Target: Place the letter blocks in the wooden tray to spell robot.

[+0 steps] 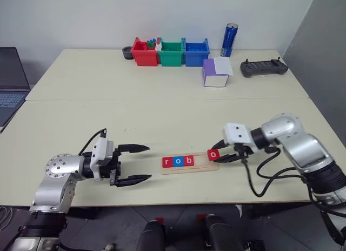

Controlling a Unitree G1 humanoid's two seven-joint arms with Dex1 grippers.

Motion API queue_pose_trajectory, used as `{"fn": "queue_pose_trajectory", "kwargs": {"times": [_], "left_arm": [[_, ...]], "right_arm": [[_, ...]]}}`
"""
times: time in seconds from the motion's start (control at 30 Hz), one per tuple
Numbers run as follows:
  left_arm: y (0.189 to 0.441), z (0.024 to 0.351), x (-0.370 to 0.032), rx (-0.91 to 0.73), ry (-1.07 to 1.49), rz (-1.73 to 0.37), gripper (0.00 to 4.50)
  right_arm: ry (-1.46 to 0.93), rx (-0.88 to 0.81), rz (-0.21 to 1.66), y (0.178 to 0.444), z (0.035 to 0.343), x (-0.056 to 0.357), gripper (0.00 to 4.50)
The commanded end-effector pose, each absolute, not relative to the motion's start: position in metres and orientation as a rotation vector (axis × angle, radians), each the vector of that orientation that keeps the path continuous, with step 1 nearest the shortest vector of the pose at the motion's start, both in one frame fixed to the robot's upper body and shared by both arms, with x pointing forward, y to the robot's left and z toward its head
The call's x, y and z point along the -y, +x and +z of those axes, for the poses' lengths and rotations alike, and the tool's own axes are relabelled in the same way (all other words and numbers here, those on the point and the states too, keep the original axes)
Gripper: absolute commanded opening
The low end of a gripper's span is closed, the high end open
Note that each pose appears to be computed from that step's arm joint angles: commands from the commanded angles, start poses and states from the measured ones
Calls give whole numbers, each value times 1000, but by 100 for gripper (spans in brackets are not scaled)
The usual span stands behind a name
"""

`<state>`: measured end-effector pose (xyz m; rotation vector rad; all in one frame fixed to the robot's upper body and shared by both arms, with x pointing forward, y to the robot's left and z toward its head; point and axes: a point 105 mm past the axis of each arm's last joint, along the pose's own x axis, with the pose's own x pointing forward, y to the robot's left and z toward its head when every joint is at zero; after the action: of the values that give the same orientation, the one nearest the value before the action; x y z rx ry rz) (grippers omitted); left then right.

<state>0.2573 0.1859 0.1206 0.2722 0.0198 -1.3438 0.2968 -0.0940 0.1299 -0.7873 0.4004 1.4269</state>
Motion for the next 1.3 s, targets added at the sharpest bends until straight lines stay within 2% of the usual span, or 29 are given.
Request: {"fn": "queue_pose_trajectory", "kwargs": {"times": [0.03,0.23,0.5,0.9,1.3], "left_arm": [[257,126,-184,12,288,-1348,450],[258,125,-180,15,285,-1357,450],[257,123,-182,12,285,-1353,450],[256,123,-180,9,284,-1351,450],[257,128,-179,13,287,-1342,450]], "right_arm": [[-807,-372,1395,297,138,82,143],[-801,-396,1400,296,133,67,143],[-851,-470,1388,298,116,66,143],[-891,-467,1381,315,118,59,143],[-868,-475,1446,307,120,56,143]]}}
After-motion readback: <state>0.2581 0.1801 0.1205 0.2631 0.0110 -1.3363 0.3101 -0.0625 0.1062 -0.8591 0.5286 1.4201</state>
